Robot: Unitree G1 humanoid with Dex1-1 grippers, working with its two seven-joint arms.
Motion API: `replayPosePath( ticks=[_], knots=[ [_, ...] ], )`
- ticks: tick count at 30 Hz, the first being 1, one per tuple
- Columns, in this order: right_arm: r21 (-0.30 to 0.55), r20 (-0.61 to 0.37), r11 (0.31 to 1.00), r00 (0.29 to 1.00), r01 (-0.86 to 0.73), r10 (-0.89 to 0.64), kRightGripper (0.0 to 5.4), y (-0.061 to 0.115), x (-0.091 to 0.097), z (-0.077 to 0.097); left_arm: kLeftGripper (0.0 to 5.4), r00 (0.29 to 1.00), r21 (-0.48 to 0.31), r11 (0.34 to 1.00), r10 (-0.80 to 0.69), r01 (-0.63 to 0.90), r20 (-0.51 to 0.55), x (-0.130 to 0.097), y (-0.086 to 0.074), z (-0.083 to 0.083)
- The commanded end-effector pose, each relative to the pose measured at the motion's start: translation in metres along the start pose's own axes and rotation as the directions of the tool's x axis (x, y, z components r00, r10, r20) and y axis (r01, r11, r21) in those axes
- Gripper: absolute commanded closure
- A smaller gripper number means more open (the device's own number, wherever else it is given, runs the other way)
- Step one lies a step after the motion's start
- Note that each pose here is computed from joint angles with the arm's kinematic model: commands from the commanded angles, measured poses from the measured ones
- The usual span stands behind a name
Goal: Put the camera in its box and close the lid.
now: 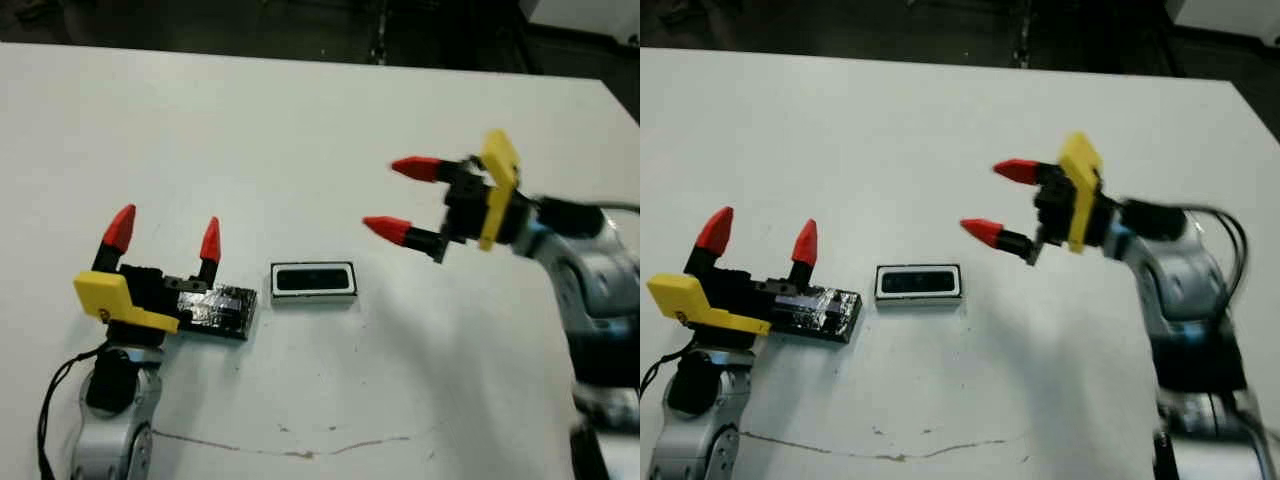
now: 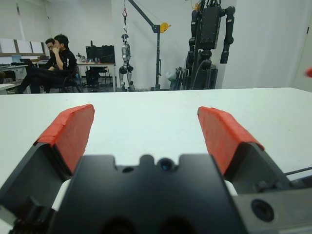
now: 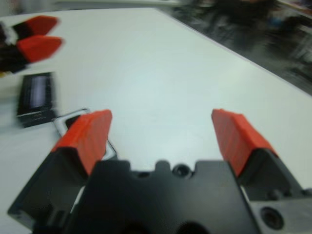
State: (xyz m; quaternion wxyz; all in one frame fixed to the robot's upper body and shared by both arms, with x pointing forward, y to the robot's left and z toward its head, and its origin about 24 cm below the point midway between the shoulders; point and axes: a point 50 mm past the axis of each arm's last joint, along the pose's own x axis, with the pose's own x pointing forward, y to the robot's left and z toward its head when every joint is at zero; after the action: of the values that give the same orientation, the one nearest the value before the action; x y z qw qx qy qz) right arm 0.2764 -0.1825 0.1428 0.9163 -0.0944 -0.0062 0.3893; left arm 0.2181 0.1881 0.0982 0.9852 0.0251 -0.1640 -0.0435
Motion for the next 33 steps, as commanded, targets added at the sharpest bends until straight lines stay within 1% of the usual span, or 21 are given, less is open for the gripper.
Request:
replayPosePath(
  ticks=[1,3,6,10,12,17,20,24,27,29,31,33],
  knots=[
    [0.009,0.014,0.986,0.986,0.165,-0.165,0.78,0.008,-0.023,-0.014,0.00,1.000,0.002,1.000,-0.003,0.003,-0.019,-0.002,0.002,-0.002],
    [0.031,0.017,0.972,0.972,0.232,-0.232,1.10,0.014,-0.033,-0.024,0.00,1.000,0.004,1.000,-0.008,0.008,-0.019,-0.001,0.003,-0.002],
    [0.068,0.021,0.954,0.955,0.293,-0.295,1.59,0.027,-0.043,-0.037,0.00,1.000,0.010,1.000,-0.017,0.017,-0.020,-0.001,0.004,-0.001],
    [0.102,0.034,0.925,0.928,0.365,-0.370,2.27,0.045,-0.047,-0.047,0.00,0.999,0.027,0.999,-0.032,0.032,-0.016,0.001,0.007,0.001],
    [0.106,0.060,0.898,0.899,0.426,-0.434,2.61,0.051,-0.046,-0.050,0.00,0.999,0.044,0.998,-0.043,0.044,-0.012,0.001,0.008,0.002],
    [0.141,0.104,0.841,0.837,0.522,-0.537,3.46,0.054,-0.043,-0.055,0.00,0.995,0.068,0.992,-0.102,0.102,-0.002,0.004,0.016,0.008],
    [0.180,0.110,0.797,0.794,0.576,-0.598,3.93,0.052,-0.042,-0.055,0.00,0.977,0.066,0.975,-0.211,0.210,0.003,0.009,0.025,0.014],
    [0.202,0.101,0.765,0.764,0.612,-0.638,4.54,0.050,-0.040,-0.054,0.00,0.933,0.077,0.930,-0.357,0.359,-0.034,0.021,0.040,0.028],
    [0.232,0.085,0.752,0.757,0.618,-0.648,5.07,0.051,-0.039,-0.055,0.00,0.890,0.121,0.882,-0.448,0.455,-0.081,0.030,0.050,0.040],
    [0.241,0.075,0.744,0.752,0.623,-0.654,5.36,0.052,-0.038,-0.055,0.00,0.847,0.140,0.836,-0.514,0.530,-0.133,0.037,0.056,0.049],
    [0.240,0.072,0.745,0.754,0.622,-0.653,5.38,0.054,-0.037,-0.055,0.00,0.791,0.164,0.776,-0.578,0.609,-0.200,0.043,0.062,0.058],
    [0.240,0.071,0.746,0.755,0.621,-0.652,5.38,0.055,-0.036,-0.055,0.00,0.731,0.171,0.714,-0.634,0.679,-0.254,0.049,0.067,0.065]
  ],
)
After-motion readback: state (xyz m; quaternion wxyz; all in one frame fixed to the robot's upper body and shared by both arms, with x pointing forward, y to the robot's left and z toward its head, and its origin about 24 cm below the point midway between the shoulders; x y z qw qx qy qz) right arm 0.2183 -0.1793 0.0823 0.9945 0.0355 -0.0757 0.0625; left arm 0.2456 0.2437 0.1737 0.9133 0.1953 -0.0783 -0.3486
